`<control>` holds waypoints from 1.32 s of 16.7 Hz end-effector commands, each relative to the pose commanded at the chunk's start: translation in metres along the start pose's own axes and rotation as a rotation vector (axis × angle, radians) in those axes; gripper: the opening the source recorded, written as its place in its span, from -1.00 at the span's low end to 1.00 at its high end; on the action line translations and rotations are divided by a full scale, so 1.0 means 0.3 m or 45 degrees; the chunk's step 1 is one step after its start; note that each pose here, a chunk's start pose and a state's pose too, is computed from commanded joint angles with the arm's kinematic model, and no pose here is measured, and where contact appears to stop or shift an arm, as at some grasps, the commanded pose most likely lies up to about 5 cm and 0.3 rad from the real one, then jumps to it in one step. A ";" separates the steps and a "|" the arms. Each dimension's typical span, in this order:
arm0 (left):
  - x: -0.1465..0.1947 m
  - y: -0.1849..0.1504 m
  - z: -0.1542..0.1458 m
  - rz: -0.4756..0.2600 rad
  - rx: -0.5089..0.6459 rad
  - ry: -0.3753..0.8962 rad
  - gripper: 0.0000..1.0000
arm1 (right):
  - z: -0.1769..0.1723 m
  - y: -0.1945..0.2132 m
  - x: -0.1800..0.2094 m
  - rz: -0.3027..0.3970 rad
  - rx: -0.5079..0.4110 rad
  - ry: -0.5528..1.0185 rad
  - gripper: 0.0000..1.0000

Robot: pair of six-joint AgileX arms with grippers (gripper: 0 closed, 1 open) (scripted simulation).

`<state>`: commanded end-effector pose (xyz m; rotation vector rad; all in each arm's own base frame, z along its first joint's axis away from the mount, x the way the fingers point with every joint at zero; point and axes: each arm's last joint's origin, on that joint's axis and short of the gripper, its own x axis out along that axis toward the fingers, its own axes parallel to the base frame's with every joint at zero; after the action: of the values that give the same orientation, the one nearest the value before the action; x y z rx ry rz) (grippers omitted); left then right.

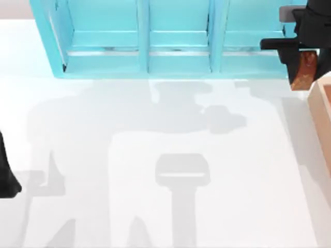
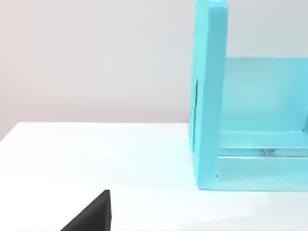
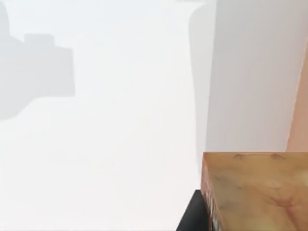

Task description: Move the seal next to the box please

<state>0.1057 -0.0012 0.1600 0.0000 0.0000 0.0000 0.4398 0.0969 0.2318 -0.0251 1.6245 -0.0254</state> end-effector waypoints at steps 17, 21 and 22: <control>0.000 0.000 0.000 0.000 0.000 0.000 1.00 | 0.010 -0.040 0.109 0.041 0.013 -0.070 -0.55; 0.000 0.000 0.000 0.000 0.000 0.000 1.00 | 0.010 -0.040 0.109 0.041 0.013 -0.070 0.06; 0.000 0.000 0.000 0.000 0.000 0.000 1.00 | 0.010 -0.040 0.109 0.041 0.013 -0.070 0.21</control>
<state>0.1057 -0.0012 0.1600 0.0000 0.0000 0.0000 0.4409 0.0839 0.1995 0.0081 1.5694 -0.0076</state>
